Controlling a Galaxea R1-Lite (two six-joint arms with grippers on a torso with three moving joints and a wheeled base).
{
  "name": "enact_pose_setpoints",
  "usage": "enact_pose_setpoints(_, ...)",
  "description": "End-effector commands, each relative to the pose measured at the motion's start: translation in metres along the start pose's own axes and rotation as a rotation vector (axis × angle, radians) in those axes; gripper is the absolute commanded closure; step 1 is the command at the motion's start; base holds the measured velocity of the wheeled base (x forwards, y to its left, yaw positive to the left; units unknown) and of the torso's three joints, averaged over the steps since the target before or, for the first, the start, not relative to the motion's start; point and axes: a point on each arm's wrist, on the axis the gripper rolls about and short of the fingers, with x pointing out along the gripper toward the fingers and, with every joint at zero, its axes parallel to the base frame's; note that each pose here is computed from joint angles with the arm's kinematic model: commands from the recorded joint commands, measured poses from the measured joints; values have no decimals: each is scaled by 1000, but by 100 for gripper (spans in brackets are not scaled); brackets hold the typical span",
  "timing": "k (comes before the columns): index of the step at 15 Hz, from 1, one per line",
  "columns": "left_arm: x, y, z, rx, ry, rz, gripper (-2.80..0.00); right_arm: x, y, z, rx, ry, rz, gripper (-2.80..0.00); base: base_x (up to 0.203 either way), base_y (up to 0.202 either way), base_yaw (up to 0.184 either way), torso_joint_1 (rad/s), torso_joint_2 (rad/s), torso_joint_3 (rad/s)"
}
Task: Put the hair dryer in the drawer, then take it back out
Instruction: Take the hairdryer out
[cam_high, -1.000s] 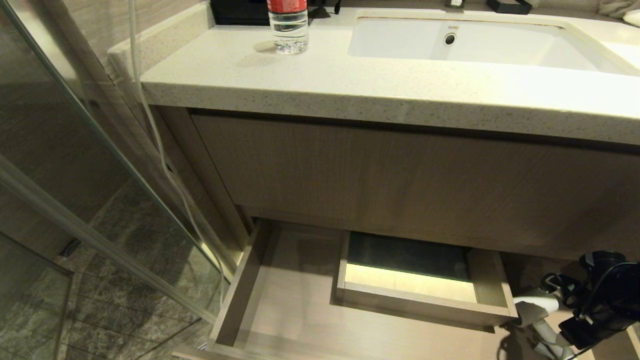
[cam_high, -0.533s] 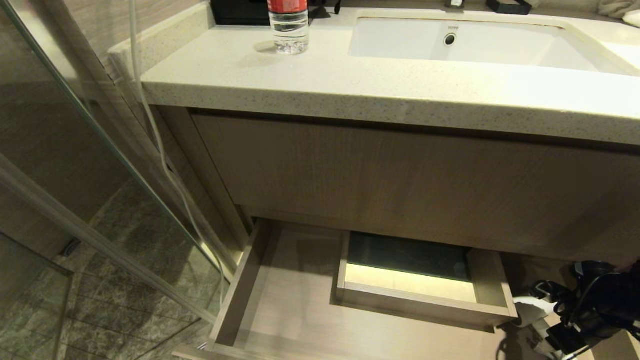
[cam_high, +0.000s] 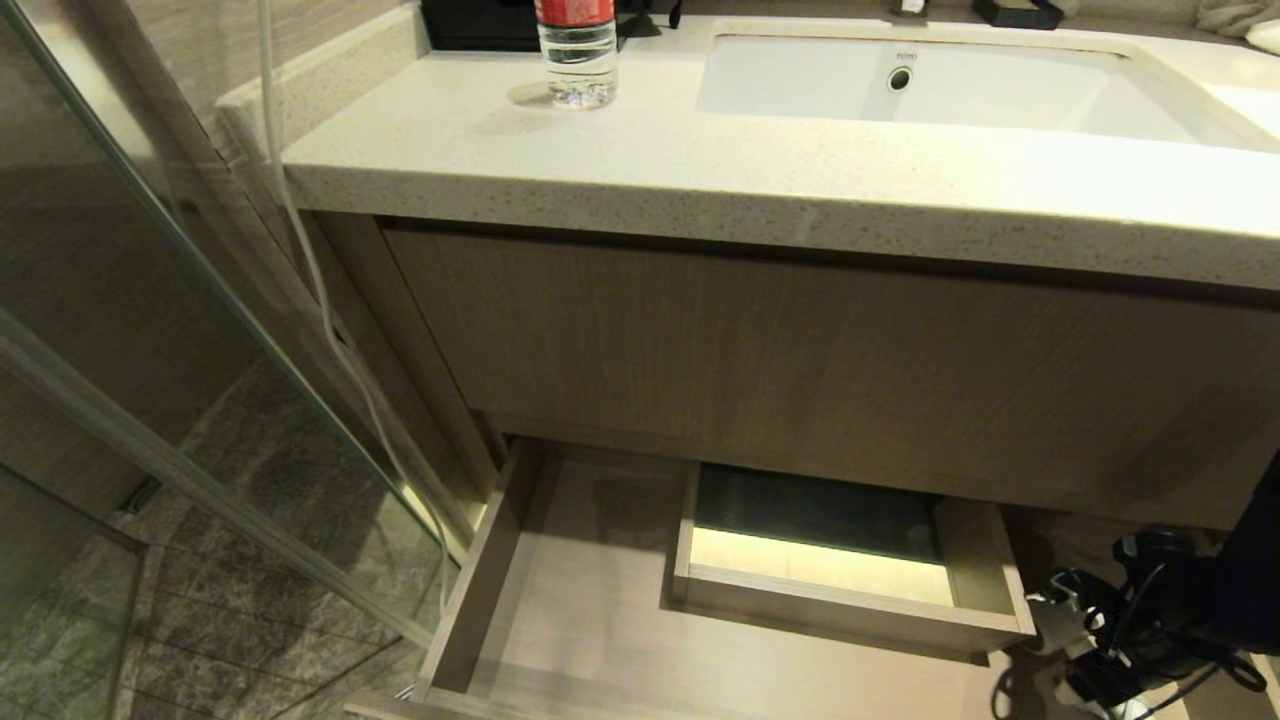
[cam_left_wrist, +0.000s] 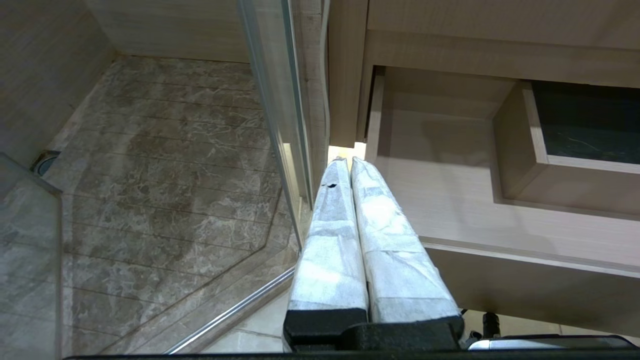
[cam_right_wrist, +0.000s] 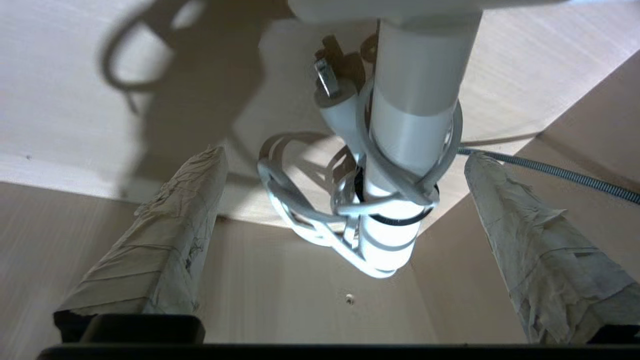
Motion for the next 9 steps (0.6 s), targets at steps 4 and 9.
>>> enact_pose_setpoints(4,0,0,0,0,0,0,0,17,-14,5,42,-29,-55,-280,0,0,0,0,0,0)
enact_pose_setpoints(9,0,0,0,0,0,0,0,24,-21,3,60,-1,-104,-280,0,0,0,0,0,0)
